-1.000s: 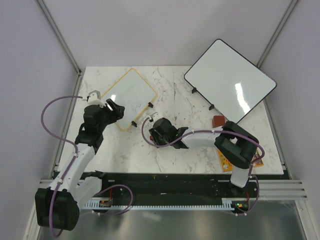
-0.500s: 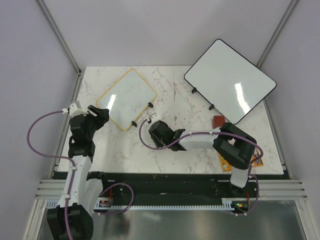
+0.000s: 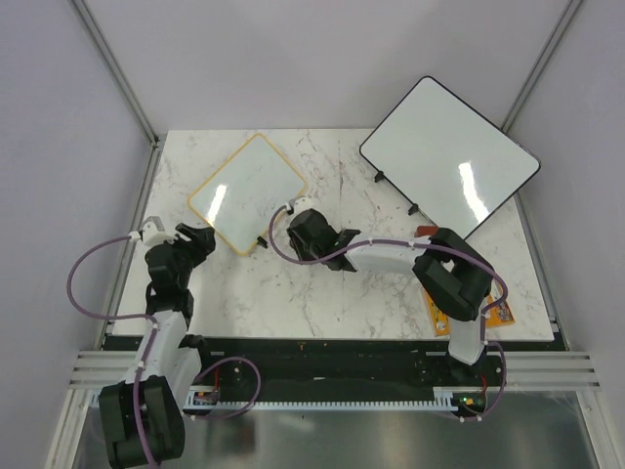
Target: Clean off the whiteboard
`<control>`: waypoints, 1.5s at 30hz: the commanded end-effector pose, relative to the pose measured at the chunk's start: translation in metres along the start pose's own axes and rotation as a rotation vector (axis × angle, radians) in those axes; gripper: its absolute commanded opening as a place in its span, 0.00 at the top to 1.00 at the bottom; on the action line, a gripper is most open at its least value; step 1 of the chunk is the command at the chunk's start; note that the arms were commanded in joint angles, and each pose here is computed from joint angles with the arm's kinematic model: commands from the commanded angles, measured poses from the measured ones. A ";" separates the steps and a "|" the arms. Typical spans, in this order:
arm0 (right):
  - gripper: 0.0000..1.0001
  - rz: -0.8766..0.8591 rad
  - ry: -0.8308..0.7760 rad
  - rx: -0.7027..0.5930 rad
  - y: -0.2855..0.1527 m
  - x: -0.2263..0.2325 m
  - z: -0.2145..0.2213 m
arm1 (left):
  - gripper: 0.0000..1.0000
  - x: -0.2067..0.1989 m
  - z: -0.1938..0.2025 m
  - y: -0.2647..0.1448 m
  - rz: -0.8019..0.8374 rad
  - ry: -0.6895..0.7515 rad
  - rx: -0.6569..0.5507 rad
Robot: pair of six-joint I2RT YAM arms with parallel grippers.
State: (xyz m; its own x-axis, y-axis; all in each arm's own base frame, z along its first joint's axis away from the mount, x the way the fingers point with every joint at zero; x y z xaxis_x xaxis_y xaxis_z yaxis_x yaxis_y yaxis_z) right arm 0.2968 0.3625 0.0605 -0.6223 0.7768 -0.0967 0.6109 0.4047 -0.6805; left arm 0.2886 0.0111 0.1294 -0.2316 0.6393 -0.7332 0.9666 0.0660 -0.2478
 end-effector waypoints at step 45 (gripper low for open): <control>1.00 -0.158 -0.003 -0.263 0.112 0.014 -0.114 | 0.66 -0.042 0.000 0.058 0.415 0.032 0.058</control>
State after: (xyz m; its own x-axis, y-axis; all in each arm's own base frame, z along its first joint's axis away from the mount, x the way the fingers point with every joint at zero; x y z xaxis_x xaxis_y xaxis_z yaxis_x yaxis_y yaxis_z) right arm 0.4315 0.4512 0.0797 -0.6630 0.7484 -0.0172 0.6698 0.5828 -0.4601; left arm 0.3450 0.0027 0.1234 0.0356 0.6227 -0.7817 0.9883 -0.1382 -0.0651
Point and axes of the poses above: each gripper's point midway between its finger pads, its own y axis out along the fingers, its own x axis along the line the jaws close on, z = x × y, the point moved 2 cm from there along -y, back along the fingers, and after that the axes turned 12 degrees about -y, right-handed, at the moved point
